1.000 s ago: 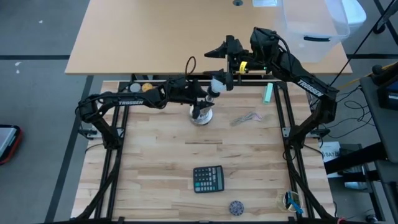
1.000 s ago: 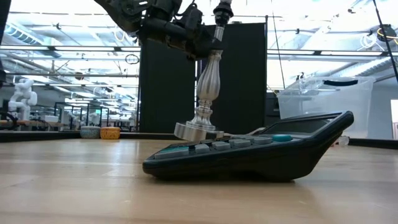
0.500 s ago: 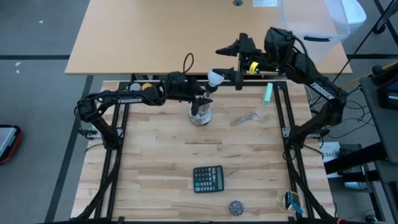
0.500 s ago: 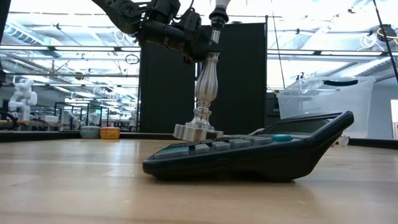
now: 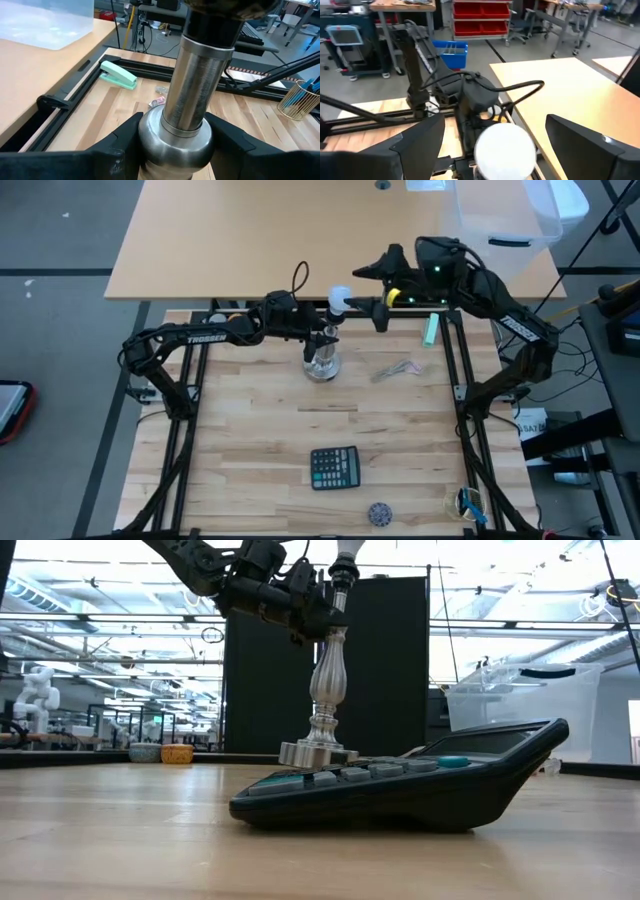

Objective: Screw lightbulb
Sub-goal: Remove the light bulb from the lamp

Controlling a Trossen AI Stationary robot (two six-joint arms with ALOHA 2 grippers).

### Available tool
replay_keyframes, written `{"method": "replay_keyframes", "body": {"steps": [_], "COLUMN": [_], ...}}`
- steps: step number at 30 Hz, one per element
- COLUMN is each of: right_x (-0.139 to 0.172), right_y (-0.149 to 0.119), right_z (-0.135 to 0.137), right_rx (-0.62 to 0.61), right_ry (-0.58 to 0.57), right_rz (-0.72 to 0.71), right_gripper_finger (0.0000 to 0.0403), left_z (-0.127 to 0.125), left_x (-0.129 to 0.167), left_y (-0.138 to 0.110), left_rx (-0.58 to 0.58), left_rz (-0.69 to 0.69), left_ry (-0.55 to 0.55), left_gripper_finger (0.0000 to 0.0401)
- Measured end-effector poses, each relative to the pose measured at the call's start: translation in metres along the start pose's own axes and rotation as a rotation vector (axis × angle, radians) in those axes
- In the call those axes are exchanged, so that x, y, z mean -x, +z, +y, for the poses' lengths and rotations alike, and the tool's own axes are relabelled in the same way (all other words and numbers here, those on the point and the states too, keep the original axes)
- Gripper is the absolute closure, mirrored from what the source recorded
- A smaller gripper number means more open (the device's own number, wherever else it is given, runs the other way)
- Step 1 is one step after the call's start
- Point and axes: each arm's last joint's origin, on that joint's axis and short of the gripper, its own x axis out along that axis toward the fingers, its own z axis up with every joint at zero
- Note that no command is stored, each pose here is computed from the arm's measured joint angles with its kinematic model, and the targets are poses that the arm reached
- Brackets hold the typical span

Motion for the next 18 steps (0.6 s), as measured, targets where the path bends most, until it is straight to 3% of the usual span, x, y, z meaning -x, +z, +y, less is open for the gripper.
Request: {"method": "replay_keyframes", "body": {"steps": [18], "right_x": [-0.042], "right_y": [-0.023], "right_z": [-0.005], "right_rx": [-0.074], "right_ry": [-0.064], "right_rz": [0.161], "right_gripper_finger": [0.0064], "left_z": [0.0], "left_x": [0.0], "left_y": [-0.001], "left_rx": [0.001], "left_rz": [0.002], "left_ry": [-0.001], "left_gripper_finger": [0.0227]}}
